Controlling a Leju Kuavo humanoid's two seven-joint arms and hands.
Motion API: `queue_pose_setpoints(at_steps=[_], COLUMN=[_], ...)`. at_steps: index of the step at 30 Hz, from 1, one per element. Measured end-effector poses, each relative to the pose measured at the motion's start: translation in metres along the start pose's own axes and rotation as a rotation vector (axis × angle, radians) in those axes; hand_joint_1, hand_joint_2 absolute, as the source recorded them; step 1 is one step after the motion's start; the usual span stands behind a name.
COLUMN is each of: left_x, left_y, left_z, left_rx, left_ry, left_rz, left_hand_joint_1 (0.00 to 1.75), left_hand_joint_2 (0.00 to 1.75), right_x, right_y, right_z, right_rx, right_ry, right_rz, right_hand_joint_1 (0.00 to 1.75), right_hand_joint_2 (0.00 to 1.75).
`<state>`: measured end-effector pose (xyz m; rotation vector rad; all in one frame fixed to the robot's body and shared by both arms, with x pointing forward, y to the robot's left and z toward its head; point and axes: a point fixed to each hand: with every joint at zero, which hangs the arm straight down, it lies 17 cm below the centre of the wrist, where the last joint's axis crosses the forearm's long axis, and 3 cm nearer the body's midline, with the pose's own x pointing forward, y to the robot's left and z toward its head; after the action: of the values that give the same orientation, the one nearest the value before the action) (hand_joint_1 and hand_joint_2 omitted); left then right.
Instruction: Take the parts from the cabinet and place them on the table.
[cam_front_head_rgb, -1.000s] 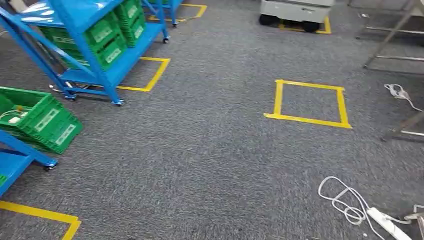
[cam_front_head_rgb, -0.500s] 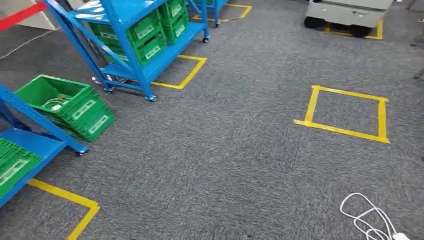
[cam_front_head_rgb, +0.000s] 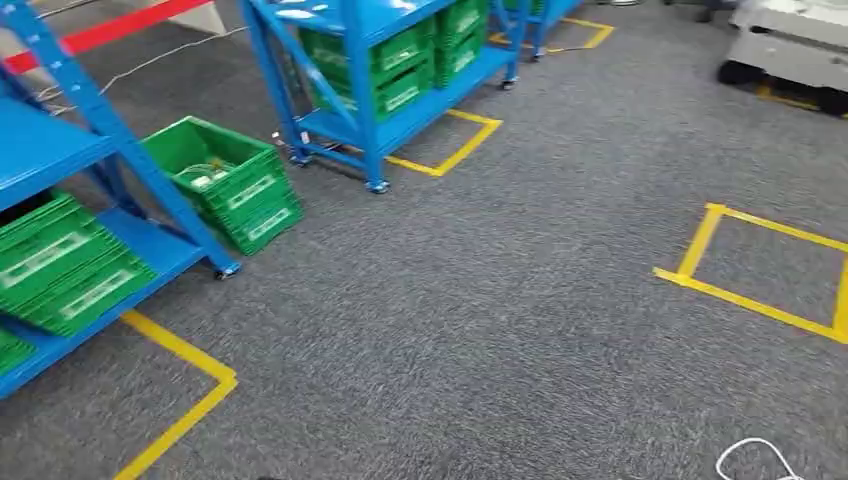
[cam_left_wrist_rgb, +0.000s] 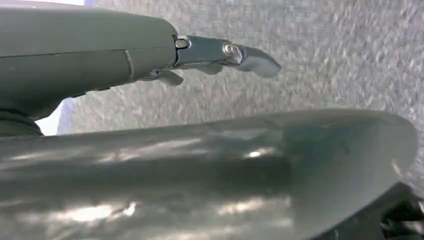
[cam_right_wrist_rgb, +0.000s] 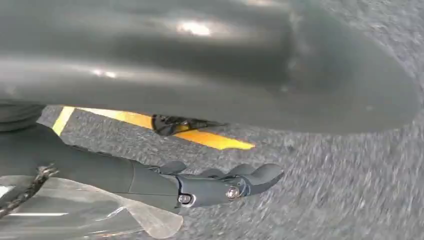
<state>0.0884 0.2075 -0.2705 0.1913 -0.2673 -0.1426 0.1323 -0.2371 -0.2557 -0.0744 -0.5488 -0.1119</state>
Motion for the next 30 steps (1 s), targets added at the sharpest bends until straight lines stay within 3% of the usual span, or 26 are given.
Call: queue_pose_setpoints(at_steps=[30], left_x=[0.0002], left_y=[-0.0015], left_z=[0.0009], left_rx=[0.008], left_ry=[-0.001], left_rz=[0.004], left_hand_joint_1=[0.00], left_hand_joint_2=[0.00], right_x=[-0.0021], right_y=[-0.0012], right_z=[0.0003], right_rx=[0.004], right_ry=[0.010], right_rz=[-0.024], right_hand_joint_1=[0.00], right_hand_joint_2=[0.00])
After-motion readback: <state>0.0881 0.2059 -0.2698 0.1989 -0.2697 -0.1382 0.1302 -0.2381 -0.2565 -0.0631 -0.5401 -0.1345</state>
